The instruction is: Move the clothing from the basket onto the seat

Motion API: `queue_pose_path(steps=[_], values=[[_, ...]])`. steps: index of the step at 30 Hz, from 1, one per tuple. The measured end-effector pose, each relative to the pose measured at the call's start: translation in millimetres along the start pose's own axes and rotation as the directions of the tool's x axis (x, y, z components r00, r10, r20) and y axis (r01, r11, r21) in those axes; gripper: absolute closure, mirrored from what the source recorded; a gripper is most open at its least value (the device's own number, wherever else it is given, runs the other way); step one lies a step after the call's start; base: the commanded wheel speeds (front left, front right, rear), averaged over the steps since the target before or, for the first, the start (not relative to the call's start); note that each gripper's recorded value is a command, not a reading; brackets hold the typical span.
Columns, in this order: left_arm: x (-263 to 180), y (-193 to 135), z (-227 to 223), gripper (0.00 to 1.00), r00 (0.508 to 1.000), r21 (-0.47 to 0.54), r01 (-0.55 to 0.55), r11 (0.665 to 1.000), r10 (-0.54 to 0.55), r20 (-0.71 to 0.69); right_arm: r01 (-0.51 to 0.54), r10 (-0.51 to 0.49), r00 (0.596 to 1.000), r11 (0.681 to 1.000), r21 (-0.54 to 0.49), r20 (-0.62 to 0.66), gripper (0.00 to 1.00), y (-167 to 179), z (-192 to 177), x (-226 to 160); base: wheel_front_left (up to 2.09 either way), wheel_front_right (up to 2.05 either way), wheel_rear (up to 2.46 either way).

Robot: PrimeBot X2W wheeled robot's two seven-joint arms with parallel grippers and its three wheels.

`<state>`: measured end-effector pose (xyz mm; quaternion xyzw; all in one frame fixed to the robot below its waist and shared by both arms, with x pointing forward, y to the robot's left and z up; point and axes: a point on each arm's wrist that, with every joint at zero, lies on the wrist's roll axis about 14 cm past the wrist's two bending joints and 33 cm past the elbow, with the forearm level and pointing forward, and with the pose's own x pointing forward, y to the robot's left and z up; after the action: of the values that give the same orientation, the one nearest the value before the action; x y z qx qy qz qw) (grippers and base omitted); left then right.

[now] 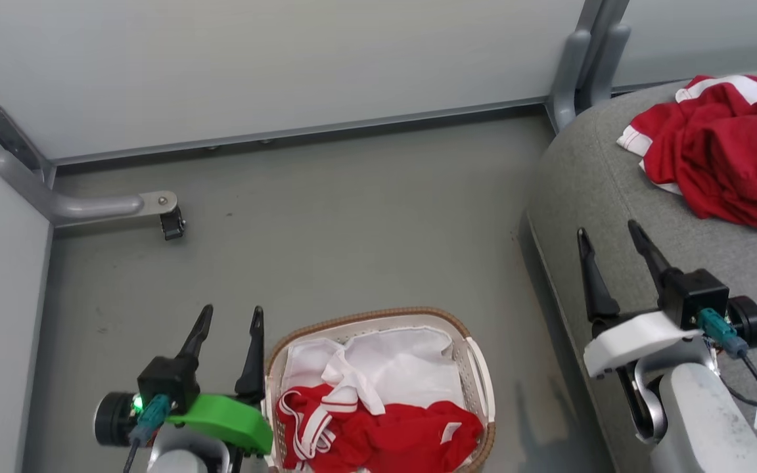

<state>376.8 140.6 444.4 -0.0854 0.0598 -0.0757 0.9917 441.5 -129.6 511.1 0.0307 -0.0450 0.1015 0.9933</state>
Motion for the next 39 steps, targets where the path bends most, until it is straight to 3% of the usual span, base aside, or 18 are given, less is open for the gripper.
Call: queue_pose_path(steps=[8,15,18,26,39], values=[[45.7,-19.1,-37.4,0.0,0.984,0.08,0.128,0.989,-0.116,-0.136,0.005,-0.005,1.0,1.0,-0.016,0.023,0.0,-10.0,-4.0,37.1,0.0,0.0,0.0],[64.7,-35.3,-102.4,0.0,0.924,0.072,0.232,0.97,-0.196,-0.328,0.017,-0.017,0.999,1.0,-0.011,-0.036,0.0,-20.2,-38.7,52.1,0.0,0.0,0.0],[69.0,-40.9,-131.7,0.0,0.881,0.074,0.287,0.955,-0.233,-0.412,0.028,-0.028,0.998,1.0,-0.004,-0.06,0.0,-26.3,-54.2,57.2,0.0,0.0,0.0],[57.9,-44.9,-216.2,0.0,0.701,0.063,0.41,0.91,-0.27,-0.661,0.061,-0.059,0.991,0.998,0.011,-0.117,0.0,-43.5,-93.2,67.8,0.0,0.0,0.0],[39.3,-37.1,-300.8,0.0,0.49,-0.018,0.448,0.894,-0.262,-0.831,0.094,-0.089,0.98,0.995,0.02,-0.179,0.0,-64.1,-143.9,79.6,0.0,0.0,0.0]])
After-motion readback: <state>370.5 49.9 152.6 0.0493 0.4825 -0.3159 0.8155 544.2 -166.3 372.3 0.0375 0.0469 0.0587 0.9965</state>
